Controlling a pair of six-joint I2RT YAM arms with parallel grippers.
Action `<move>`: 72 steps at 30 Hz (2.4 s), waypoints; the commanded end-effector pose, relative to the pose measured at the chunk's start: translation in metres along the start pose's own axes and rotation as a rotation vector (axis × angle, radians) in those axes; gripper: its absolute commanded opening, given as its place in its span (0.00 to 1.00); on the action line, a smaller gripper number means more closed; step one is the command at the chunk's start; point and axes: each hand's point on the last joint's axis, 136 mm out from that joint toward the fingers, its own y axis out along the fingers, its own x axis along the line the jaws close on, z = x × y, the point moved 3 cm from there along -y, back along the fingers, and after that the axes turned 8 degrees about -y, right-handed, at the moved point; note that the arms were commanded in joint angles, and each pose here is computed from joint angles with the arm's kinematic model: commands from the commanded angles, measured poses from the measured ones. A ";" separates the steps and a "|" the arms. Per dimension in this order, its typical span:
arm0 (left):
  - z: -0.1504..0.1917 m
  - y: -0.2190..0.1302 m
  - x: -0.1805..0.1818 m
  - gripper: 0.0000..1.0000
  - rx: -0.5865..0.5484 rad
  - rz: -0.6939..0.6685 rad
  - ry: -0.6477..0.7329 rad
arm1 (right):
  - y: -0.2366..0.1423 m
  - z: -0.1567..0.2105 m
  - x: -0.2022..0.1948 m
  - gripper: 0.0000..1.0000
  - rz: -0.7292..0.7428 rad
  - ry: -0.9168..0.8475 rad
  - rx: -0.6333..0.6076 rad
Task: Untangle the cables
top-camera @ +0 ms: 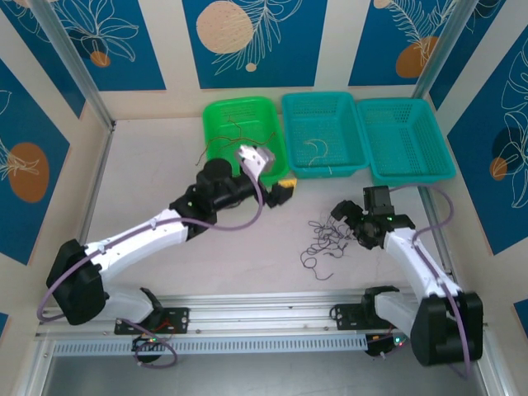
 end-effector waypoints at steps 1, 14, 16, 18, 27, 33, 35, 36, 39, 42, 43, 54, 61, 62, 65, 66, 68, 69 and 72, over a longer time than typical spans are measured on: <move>0.047 -0.002 -0.008 0.93 0.092 0.031 -0.055 | 0.026 0.009 -0.001 0.78 -0.013 -0.009 0.083; 0.122 -0.039 0.035 1.00 0.251 -0.245 -0.277 | 0.029 0.072 0.149 0.00 -0.411 -0.453 0.228; 0.134 -0.043 0.045 1.00 0.274 -0.303 -0.329 | 0.031 0.086 0.170 0.00 -0.461 -0.506 0.258; 0.148 -0.051 0.060 1.00 0.282 -0.389 -0.381 | 0.038 0.095 0.182 0.00 -0.458 -0.536 0.276; 0.191 -0.076 0.085 1.00 0.355 -0.549 -0.456 | 0.016 0.082 0.172 0.44 -0.382 -0.575 0.191; 0.203 -0.066 0.091 0.97 0.388 -0.548 -0.553 | -0.006 0.084 0.155 0.44 -0.273 -0.628 0.048; 0.204 -0.058 0.091 0.91 0.384 -0.518 -0.598 | -0.007 0.092 0.153 0.43 -0.257 -0.610 0.043; 0.206 -0.054 0.091 0.89 0.385 -0.510 -0.617 | -0.006 0.097 0.153 0.42 -0.256 -0.594 0.051; 0.214 -0.047 0.097 0.80 0.394 -0.521 -0.665 | 0.002 0.109 0.158 0.42 -0.242 -0.580 0.073; 0.220 -0.041 0.101 0.75 0.408 -0.526 -0.717 | 0.013 0.112 0.159 0.40 -0.157 -0.577 0.086; 0.222 -0.040 0.102 0.73 0.410 -0.530 -0.730 | 0.017 0.113 0.161 0.38 -0.148 -0.574 0.098; 0.236 -0.043 0.112 0.27 0.456 -0.586 -0.736 | 0.054 0.111 0.176 0.00 -0.070 -0.568 0.111; 0.245 -0.091 0.145 0.00 0.442 -0.766 -0.741 | 0.032 0.081 0.145 0.00 -0.020 -0.541 0.042; 0.246 -0.097 0.148 0.00 0.440 -0.776 -0.744 | 0.030 0.076 0.138 0.00 -0.015 -0.526 0.035; 0.250 -0.118 0.157 0.00 0.450 -0.825 -0.733 | 0.021 0.057 0.110 0.00 0.001 -0.445 0.001; 0.250 -0.124 0.159 0.00 0.450 -0.843 -0.723 | 0.017 0.048 0.099 0.00 0.001 -0.403 -0.014; 0.250 -0.136 0.163 0.00 0.451 -0.875 -0.703 | 0.009 0.032 0.078 0.00 -0.009 -0.308 -0.042; 0.252 -0.143 0.165 0.00 0.452 -0.893 -0.696 | 0.004 0.024 0.067 0.00 -0.024 -0.251 -0.057; 0.253 -0.156 0.170 0.00 0.442 -0.927 -0.699 | -0.009 0.007 0.044 0.00 -0.100 -0.119 -0.110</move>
